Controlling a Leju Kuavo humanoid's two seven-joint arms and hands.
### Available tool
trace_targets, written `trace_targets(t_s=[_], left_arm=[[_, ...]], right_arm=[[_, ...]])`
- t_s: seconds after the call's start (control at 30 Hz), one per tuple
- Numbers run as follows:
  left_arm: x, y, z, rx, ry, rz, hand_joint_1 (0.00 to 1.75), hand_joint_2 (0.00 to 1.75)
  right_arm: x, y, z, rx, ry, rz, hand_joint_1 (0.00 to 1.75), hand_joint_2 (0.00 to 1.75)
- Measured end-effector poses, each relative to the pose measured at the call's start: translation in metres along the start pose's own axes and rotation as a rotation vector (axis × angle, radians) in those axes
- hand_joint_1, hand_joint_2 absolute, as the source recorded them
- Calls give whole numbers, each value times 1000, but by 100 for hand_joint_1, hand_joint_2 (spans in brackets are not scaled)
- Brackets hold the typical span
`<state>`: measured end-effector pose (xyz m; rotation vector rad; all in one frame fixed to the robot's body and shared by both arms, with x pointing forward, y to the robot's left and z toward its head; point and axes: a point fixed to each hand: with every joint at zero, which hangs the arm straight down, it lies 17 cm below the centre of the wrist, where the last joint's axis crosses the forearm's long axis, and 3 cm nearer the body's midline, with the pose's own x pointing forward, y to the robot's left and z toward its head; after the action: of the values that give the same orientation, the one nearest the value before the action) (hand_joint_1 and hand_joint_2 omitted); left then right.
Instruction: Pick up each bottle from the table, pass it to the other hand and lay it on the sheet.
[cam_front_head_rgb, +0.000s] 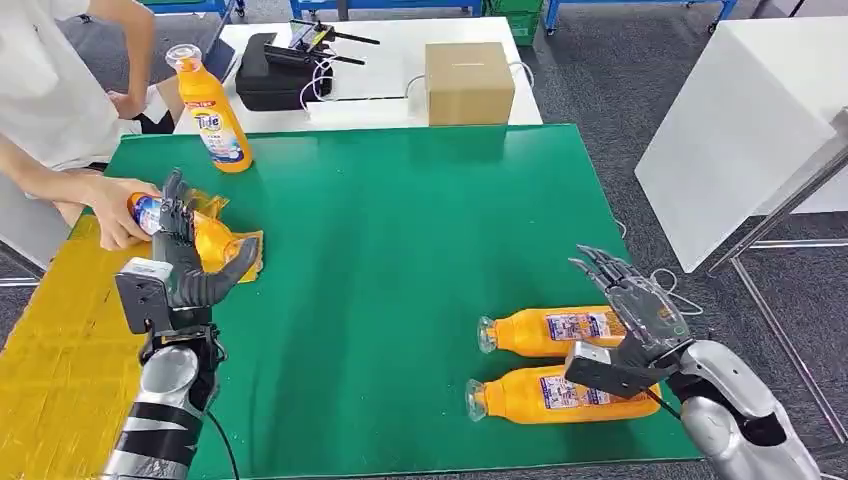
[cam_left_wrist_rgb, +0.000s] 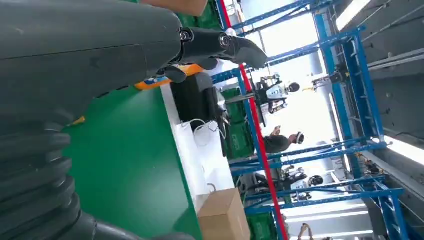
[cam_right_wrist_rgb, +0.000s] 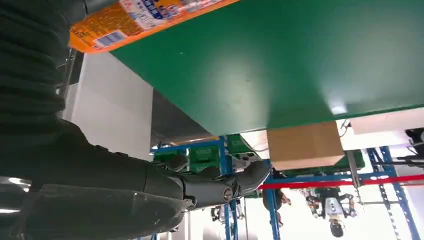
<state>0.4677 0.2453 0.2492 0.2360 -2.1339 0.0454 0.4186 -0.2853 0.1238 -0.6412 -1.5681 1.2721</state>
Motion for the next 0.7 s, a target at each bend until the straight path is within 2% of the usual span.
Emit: trace_targets(t_s=[0.47, 0.63, 0.67, 0.7], left_arm=[[2, -13, 8, -18, 17, 54, 0, 175], [13, -23, 10, -44, -3, 81, 0, 175], [15, -23, 10, -46, -7, 83, 0, 0], [16, -24, 11, -48, -10, 85, 0, 0]], right_arm=[[-38, 19, 7, 49, 96, -15, 0, 175], [-55, 29, 14, 79, 144, -3, 0, 175], [-57, 30, 15, 83, 150, 0, 0, 175], [-59, 32, 15, 87, 153, -1, 0, 175]])
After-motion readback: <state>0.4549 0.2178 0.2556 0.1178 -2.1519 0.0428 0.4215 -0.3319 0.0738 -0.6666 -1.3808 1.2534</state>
